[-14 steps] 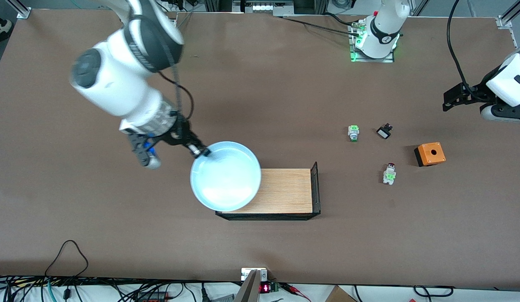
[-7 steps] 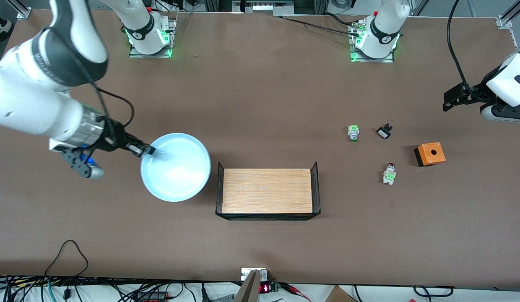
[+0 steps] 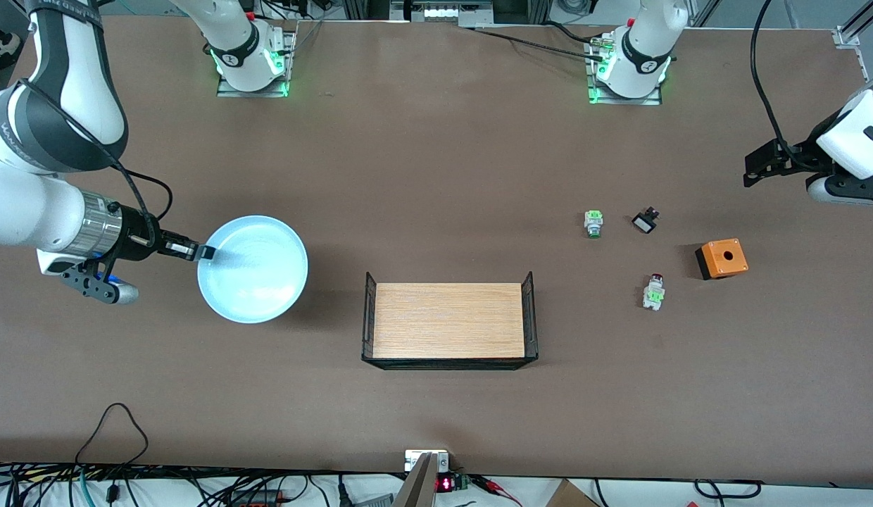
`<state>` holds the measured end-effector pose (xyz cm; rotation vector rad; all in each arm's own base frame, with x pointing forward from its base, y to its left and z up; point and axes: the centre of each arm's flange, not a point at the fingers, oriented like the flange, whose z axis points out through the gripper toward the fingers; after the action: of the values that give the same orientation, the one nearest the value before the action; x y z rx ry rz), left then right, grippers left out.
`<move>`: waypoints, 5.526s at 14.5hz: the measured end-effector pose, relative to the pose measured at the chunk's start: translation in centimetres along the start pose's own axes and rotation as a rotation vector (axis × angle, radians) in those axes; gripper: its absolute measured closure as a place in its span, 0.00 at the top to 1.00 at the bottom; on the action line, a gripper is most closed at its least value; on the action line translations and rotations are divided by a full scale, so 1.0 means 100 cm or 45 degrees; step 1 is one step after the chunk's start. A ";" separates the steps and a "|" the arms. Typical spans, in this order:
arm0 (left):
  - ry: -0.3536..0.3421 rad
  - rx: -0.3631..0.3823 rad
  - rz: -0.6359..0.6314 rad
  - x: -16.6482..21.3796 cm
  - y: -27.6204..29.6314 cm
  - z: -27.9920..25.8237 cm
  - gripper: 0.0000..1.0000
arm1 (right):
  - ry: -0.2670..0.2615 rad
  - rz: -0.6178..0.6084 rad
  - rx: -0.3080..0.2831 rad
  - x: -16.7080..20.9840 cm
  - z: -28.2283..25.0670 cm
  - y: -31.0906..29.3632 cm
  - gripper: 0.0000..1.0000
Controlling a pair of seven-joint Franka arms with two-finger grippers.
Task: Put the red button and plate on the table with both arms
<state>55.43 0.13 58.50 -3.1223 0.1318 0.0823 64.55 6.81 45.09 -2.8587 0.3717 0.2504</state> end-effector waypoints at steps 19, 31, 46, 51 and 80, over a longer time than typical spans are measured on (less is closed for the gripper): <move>0.000 0.000 -0.004 0.000 -0.002 0.000 1.00 | -0.100 -0.396 -0.212 -0.041 0.144 0.170 0.03; 0.000 0.000 -0.004 0.000 -0.002 0.000 1.00 | -0.055 -0.449 -0.227 -0.092 0.227 0.234 0.03; 0.000 0.000 -0.004 0.000 -0.002 0.000 1.00 | -0.099 -0.352 -0.196 -0.059 0.110 0.169 1.00; 0.000 0.000 -0.004 0.000 -0.002 0.000 1.00 | -0.081 -0.346 -0.212 -0.049 0.049 0.106 1.00; 0.001 0.000 -0.004 0.000 -0.002 0.000 1.00 | 0.154 -0.259 -0.378 -0.069 -0.108 0.098 1.00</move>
<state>55.45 0.32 58.52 -3.1226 0.1265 0.0813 56.80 -3.62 54.66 -3.1833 0.0665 0.1014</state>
